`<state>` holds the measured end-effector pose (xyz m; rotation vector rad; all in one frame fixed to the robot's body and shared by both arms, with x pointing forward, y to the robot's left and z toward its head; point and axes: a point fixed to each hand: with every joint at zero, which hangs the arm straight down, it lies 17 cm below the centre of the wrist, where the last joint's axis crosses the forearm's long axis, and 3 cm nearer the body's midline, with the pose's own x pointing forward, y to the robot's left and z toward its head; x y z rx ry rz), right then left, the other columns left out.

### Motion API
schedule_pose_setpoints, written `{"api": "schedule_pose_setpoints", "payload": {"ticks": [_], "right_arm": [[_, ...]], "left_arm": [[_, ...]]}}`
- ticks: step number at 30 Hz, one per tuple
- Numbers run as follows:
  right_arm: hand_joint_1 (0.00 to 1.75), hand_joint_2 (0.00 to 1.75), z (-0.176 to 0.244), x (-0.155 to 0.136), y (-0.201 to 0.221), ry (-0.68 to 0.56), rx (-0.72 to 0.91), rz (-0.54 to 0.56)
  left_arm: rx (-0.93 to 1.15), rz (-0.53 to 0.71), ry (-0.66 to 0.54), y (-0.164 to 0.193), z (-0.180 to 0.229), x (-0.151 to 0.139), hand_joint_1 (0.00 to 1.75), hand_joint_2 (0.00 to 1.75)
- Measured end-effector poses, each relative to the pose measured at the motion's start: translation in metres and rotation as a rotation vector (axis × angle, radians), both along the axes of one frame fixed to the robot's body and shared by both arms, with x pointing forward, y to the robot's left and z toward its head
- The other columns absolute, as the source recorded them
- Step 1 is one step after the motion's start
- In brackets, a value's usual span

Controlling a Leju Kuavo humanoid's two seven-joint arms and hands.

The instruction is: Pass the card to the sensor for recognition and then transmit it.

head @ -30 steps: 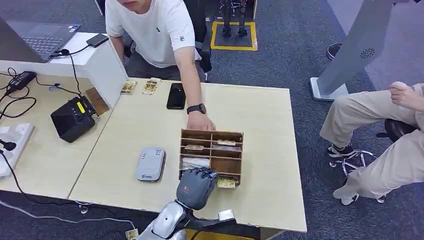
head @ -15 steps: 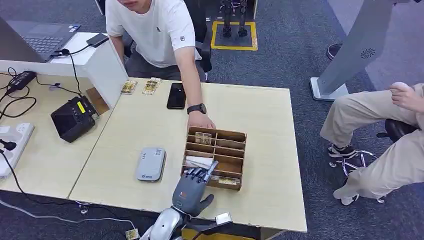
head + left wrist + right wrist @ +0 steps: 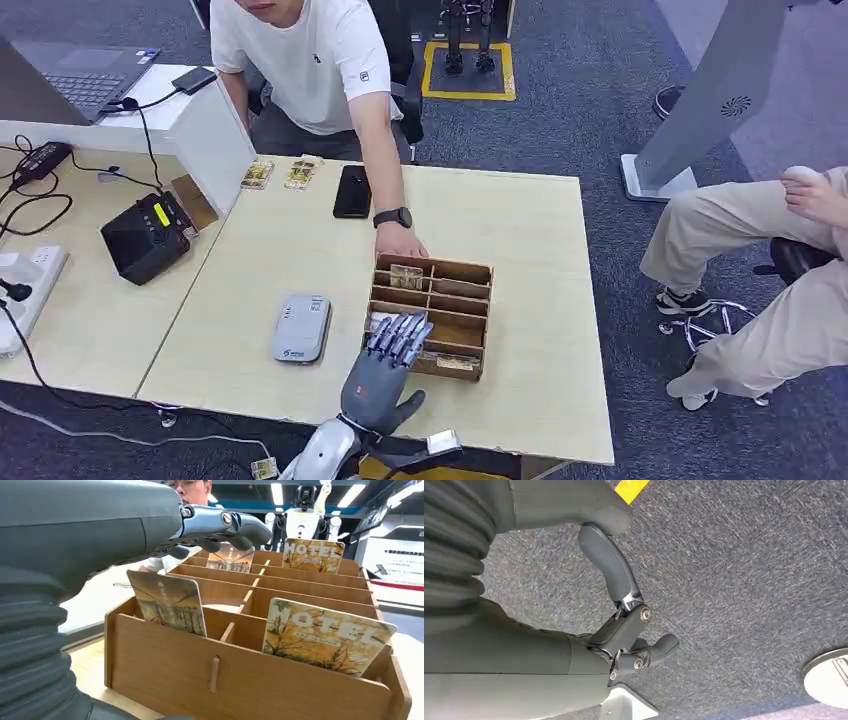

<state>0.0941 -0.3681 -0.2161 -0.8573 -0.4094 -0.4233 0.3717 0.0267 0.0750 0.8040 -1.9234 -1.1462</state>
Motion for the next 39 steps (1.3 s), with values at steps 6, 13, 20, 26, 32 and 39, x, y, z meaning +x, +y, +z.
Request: {"api": "schedule_pose_setpoints", "payload": {"ticks": [6, 13, 20, 26, 32, 39], "right_arm": [[0.00, 1.75, 0.000, 0.001, 0.000, 0.003, 0.000, 0.007], [0.00, 1.75, 0.000, 0.001, 0.000, 0.002, -0.001, 0.009], [0.00, 1.75, 0.000, 0.003, 0.000, 0.012, -0.005, 0.038], [0.00, 1.75, 0.001, 0.006, 0.000, 0.015, -0.009, 0.058], [0.00, 1.75, 0.001, 0.008, 0.000, 0.014, -0.012, 0.071], [0.00, 1.75, 0.001, 0.008, 0.001, 0.012, -0.013, 0.071]], "left_arm": [[-0.007, 0.001, 0.000, 0.002, 0.000, -0.001, 0.00, 1.75], [-0.008, -0.001, -0.003, 0.003, 0.001, -0.001, 0.00, 1.75], [-0.026, 0.069, -0.128, 0.034, 0.043, 0.006, 0.00, 1.75], [-0.005, 0.163, -0.152, 0.058, 0.054, 0.015, 0.00, 1.75], [-0.021, 0.250, -0.125, 0.074, 0.053, 0.023, 0.00, 1.75], [-0.024, 0.293, -0.091, 0.078, 0.046, 0.027, 0.00, 1.75]]}}
